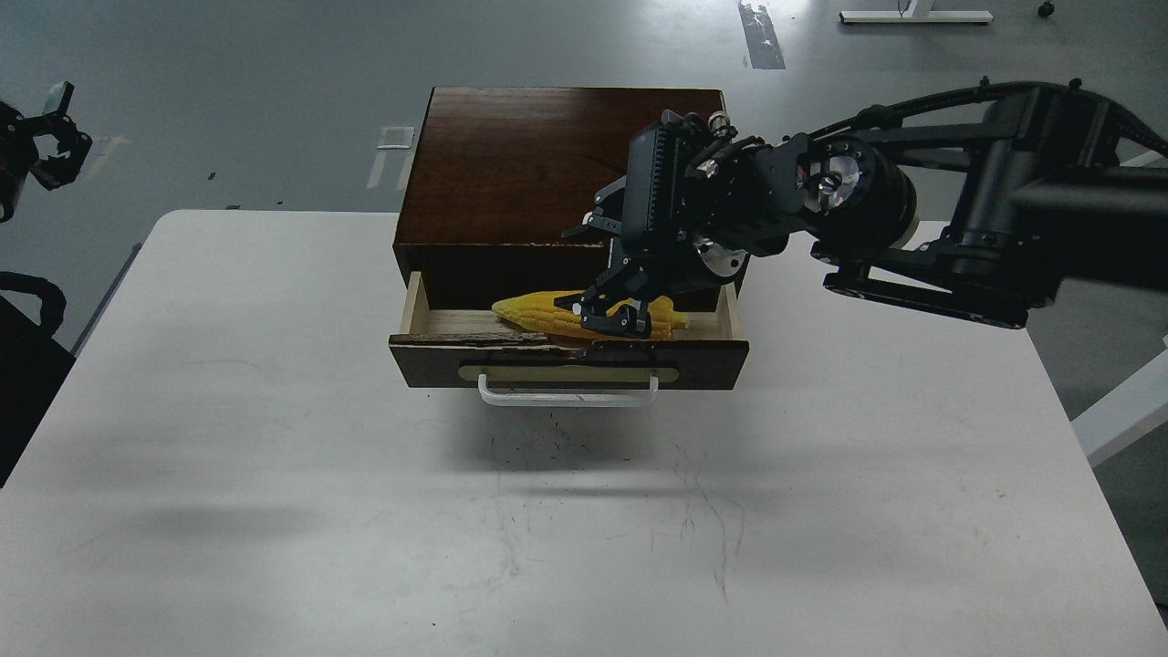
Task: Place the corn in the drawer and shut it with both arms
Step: 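Raise the right gripper away from the drawer, then move the left gripper to the front of the open drawer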
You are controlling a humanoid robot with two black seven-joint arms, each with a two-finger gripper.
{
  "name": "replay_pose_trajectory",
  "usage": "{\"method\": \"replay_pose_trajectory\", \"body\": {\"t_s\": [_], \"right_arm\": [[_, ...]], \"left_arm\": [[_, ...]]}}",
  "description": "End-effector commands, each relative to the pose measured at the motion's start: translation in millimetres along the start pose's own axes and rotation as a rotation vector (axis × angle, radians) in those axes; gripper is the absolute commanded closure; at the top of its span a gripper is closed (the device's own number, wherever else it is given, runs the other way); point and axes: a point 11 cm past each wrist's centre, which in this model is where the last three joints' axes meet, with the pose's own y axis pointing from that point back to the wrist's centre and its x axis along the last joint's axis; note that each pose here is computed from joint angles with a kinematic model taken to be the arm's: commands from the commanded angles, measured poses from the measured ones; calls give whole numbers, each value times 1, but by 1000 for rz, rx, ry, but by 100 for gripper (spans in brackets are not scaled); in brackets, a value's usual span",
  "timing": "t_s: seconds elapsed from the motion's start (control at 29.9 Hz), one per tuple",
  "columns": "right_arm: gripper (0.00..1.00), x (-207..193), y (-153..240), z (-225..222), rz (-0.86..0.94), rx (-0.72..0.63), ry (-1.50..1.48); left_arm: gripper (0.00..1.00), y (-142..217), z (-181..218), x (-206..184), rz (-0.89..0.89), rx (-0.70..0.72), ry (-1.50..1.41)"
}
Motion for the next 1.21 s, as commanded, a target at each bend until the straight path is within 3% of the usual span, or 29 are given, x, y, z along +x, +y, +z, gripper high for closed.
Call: {"method": "replay_pose_trajectory", "body": {"t_s": [0.0, 0.2, 0.44, 0.64, 0.8, 0.94, 1.17], "right_arm": [[30, 28, 12, 15, 112, -30, -109], [4, 43, 61, 70, 319, -152, -420], [1, 13, 114, 104, 564, -181, -981], [0, -36, 159, 130, 792, -248, -1402], [0, -73, 173, 140, 975, -264, -1672], [0, -98, 181, 146, 1136, -266, -1830], [0, -148, 212, 157, 1494, -256, -2113]], "left_arm": [[2, 0, 6, 2, 3, -6, -6], [2, 1, 6, 4, -4, 27, -30], [2, -3, 7, 0, -41, 109, -122], [2, -26, 26, -34, -141, 96, -222], [3, -34, 17, -85, -314, 131, -276], [3, -36, 10, -154, -529, 143, -303], [13, 0, -16, -254, -926, 173, -511]]}}
